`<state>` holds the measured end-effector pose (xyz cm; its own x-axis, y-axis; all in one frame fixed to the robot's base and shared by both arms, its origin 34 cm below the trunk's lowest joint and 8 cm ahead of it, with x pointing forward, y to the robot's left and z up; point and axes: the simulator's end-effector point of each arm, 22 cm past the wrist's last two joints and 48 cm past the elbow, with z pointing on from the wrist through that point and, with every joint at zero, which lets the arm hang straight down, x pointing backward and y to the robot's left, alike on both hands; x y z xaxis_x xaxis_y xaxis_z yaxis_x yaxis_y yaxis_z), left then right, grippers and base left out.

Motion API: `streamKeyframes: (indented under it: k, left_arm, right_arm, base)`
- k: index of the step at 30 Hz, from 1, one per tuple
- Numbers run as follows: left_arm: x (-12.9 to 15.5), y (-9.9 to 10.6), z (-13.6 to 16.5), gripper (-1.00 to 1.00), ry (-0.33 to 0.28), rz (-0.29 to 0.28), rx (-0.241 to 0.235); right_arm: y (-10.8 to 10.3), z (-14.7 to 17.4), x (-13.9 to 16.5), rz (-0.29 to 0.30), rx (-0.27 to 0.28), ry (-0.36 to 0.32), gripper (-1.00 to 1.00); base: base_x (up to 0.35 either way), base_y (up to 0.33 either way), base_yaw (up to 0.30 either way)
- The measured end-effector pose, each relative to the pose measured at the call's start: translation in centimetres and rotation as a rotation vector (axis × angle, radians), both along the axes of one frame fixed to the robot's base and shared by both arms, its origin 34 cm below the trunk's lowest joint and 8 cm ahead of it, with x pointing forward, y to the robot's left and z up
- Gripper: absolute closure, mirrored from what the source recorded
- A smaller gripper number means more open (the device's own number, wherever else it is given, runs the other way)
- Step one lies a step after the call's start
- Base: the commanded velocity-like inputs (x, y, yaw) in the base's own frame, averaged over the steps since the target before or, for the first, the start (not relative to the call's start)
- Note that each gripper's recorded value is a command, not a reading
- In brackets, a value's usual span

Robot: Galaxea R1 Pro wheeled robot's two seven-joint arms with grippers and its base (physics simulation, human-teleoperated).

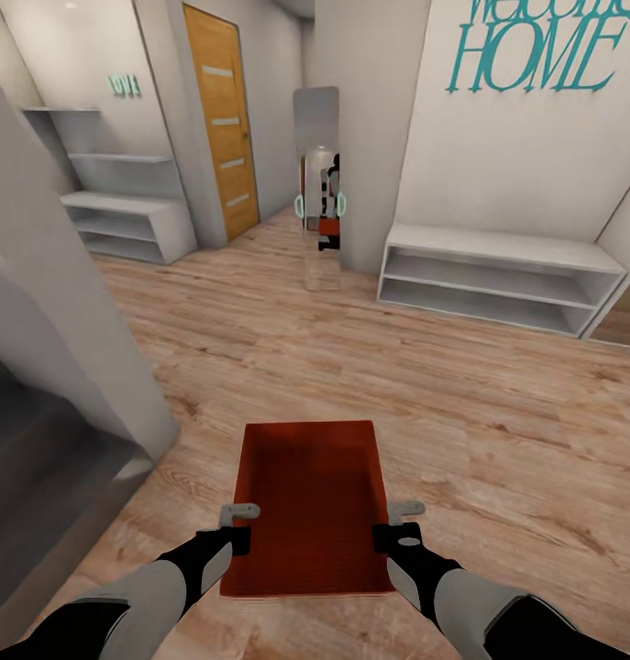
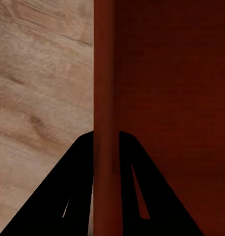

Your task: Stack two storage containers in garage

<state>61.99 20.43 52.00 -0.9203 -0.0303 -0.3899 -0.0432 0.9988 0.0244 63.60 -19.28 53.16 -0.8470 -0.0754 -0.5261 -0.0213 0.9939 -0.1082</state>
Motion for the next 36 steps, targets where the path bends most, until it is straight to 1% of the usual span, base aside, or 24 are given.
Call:
streamKeyframes:
  k: [36]
  left_arm:
    - [-0.02, 0.01, -0.01, 1.0, 0.001, 0.0, 0.0]
  right_arm:
    - [0.01, -0.01, -0.02, 0.0, 0.0, 0.001, 1.0]
  base:
    - [0.323, 0.0, 0.0]
